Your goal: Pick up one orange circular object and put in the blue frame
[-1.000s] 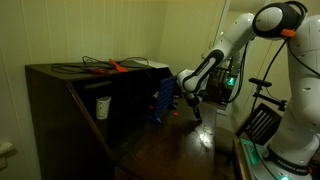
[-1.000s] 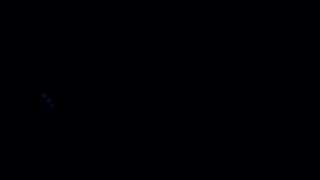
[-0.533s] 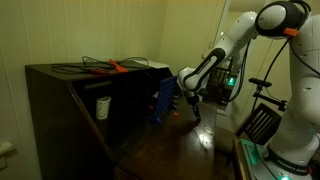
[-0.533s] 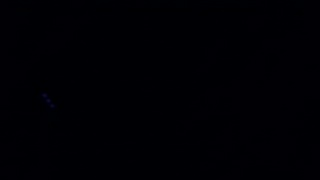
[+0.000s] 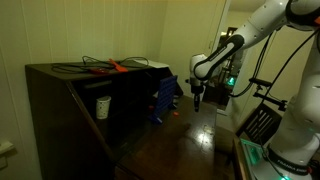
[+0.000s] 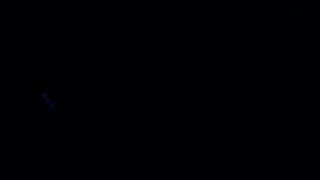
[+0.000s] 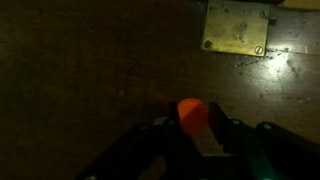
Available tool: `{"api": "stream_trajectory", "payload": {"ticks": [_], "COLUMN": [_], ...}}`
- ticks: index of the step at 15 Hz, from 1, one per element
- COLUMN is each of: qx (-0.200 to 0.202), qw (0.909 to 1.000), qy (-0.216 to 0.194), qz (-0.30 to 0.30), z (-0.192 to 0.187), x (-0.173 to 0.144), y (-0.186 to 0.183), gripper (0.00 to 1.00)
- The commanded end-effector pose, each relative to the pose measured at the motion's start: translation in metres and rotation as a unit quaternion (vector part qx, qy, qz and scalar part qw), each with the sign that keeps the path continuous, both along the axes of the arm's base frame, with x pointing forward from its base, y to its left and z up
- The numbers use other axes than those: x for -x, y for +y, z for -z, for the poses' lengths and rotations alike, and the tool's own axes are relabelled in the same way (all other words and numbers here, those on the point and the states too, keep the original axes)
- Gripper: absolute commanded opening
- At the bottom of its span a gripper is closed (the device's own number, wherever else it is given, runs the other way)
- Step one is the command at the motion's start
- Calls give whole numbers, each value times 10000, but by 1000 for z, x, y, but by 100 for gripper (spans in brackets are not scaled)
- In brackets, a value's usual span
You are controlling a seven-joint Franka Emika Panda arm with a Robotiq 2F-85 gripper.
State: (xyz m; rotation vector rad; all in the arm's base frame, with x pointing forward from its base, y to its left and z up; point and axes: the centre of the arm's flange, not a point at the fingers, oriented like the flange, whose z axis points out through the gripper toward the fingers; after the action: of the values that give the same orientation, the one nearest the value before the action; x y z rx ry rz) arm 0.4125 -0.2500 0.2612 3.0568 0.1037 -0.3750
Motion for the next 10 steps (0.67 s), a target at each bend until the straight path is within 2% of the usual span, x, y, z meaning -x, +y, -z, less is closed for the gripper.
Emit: {"api": "stream_trajectory", "payload": {"ticks": [1,3,6,10], "qx": [-61,-22,81,272], "qw": [9950,9885,9738,9436], "qy": [-937,-1422,-2157,-3195], "qz": [326,505,716,827], "z": [-40,-60,-89,-130], "x": [27,30,33,35], "y": [7,7,5,1], "gripper": [10,10,10,10]}}
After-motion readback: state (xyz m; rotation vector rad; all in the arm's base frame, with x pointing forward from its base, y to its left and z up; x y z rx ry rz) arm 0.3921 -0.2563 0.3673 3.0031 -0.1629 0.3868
